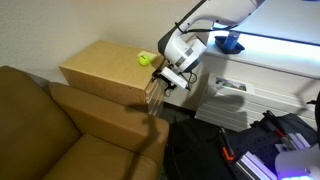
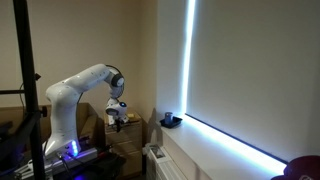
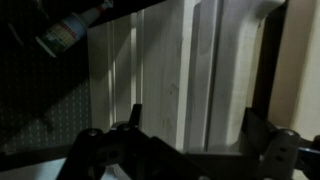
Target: Open the topmost drawer
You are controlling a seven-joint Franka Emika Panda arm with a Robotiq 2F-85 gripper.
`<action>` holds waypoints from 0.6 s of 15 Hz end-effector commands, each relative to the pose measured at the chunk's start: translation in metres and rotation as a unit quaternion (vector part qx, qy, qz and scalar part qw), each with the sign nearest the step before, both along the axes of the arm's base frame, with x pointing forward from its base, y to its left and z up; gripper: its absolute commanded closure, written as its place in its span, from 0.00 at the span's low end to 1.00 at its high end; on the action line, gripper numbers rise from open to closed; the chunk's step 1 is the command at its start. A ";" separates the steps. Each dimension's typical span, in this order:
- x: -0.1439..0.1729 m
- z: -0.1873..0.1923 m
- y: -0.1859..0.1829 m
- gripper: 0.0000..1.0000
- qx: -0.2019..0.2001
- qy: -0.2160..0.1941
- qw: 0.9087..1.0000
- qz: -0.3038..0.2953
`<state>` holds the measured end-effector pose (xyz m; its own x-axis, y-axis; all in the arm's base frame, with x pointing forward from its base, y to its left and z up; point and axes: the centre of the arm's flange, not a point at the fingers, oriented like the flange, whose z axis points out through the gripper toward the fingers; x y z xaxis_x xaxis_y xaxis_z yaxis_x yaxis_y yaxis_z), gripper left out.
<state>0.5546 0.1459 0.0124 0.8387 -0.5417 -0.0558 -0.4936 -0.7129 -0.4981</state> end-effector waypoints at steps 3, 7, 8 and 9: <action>-0.041 -0.028 0.012 0.00 -0.110 -0.100 0.989 0.007; -0.037 -0.012 -0.029 0.00 -0.172 -0.067 0.983 0.004; -0.039 -0.008 -0.043 0.00 -0.187 -0.070 0.980 -0.007; -0.044 -0.001 -0.065 0.00 -0.204 -0.068 0.977 -0.017</action>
